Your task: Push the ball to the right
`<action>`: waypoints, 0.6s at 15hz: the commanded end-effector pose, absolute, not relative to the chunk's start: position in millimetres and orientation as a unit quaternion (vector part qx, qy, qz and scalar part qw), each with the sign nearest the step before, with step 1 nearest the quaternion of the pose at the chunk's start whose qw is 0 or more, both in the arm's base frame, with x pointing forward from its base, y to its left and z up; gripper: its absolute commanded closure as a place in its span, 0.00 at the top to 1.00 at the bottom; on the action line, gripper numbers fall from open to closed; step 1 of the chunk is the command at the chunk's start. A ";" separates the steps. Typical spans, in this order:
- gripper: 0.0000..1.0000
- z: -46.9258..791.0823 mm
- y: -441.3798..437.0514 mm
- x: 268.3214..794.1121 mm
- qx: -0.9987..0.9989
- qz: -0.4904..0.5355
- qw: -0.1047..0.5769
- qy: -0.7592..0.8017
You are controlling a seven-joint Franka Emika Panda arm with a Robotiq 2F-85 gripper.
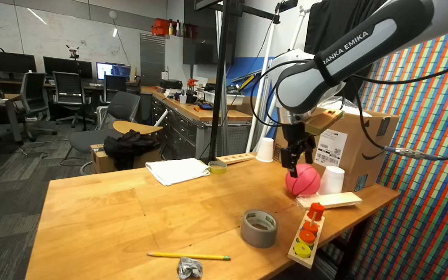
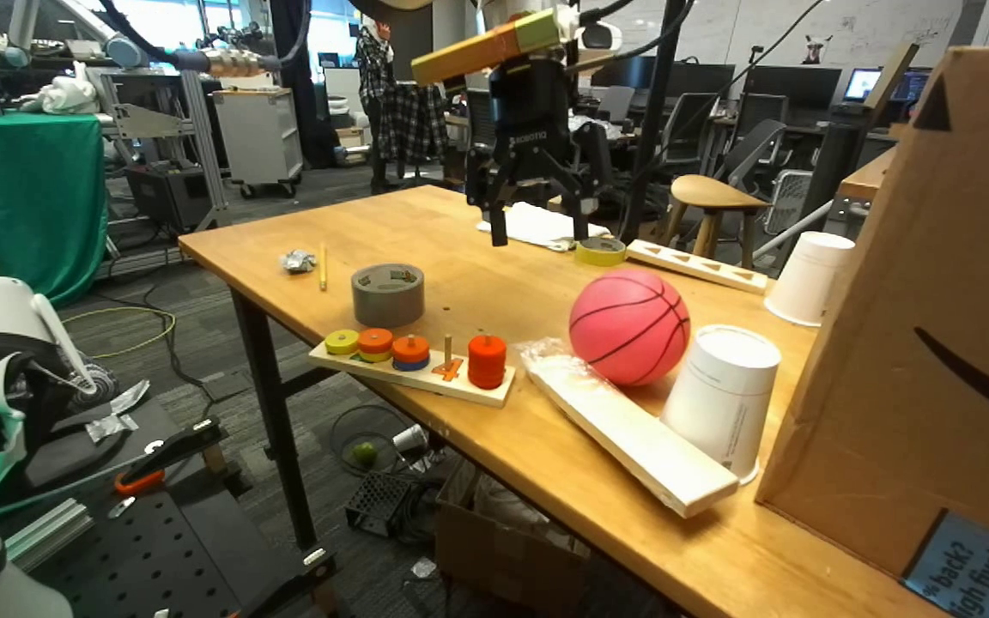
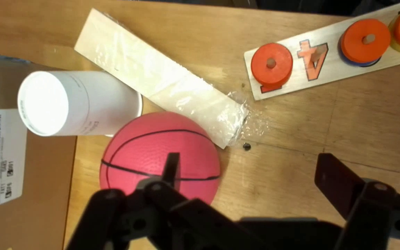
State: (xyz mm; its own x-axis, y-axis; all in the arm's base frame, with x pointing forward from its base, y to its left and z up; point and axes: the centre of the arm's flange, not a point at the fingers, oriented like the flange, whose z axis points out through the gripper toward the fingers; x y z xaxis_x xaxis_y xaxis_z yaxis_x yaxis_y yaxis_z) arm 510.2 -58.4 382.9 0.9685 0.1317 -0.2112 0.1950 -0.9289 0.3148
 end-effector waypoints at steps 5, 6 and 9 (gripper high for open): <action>1.00 376.0 -10.8 487.7 0.971 -0.128 0.200 0.021; 1.00 372.3 -5.4 488.7 0.971 -0.120 0.205 0.013; 1.00 358.6 2.4 489.9 0.969 -0.100 0.220 -0.048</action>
